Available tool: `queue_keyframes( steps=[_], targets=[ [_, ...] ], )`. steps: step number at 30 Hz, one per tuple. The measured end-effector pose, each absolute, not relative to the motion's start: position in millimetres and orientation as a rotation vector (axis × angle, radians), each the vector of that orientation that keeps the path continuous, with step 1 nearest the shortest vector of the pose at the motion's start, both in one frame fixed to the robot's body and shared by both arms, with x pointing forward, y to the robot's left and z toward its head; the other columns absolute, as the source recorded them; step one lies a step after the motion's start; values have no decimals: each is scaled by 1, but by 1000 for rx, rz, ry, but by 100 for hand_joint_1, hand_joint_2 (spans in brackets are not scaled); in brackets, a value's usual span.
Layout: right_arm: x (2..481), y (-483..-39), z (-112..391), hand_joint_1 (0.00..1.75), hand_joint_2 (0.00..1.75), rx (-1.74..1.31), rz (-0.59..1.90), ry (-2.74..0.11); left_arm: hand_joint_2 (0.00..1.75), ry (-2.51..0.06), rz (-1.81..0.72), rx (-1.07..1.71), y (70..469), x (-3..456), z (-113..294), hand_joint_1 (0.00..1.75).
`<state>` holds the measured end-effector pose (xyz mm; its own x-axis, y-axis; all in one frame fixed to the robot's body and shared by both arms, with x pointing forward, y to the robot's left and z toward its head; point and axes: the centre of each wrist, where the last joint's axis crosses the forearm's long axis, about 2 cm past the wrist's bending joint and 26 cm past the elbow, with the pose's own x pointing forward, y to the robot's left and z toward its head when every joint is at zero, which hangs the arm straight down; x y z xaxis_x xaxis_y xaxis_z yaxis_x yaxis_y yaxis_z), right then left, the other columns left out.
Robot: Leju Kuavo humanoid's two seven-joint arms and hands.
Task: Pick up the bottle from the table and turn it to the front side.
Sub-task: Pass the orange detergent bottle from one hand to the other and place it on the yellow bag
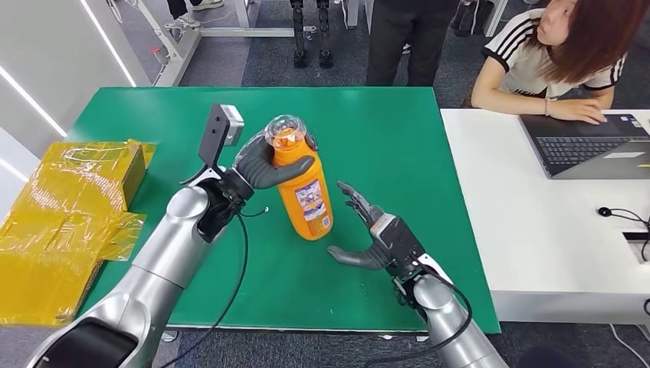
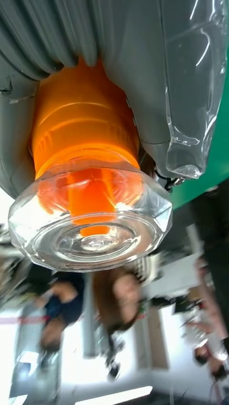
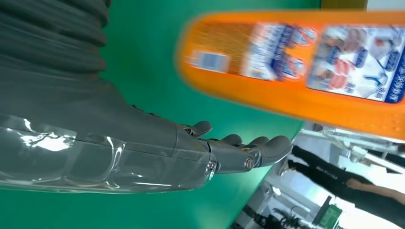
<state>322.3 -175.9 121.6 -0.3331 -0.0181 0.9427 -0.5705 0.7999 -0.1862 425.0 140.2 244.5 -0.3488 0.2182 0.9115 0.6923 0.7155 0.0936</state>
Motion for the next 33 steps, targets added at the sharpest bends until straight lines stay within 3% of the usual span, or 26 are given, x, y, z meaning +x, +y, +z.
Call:
queue_keyframes(
  steps=[7,16,25,33],
  targets=[
    [297,-188,113,0,175,451,578,-1865,175,-1995,-678,-332,152,452,264,175],
    [295,-187,119,0,175,460,585,-1892,175,-2049,-706,-156,158,466,289,175],
    [292,-186,124,0,175,468,581,-1917,175,-2163,-825,269,162,473,317,175],
    [293,-193,129,0,175,463,569,-1940,175,-2133,-1159,1038,194,485,345,175]
  ],
)
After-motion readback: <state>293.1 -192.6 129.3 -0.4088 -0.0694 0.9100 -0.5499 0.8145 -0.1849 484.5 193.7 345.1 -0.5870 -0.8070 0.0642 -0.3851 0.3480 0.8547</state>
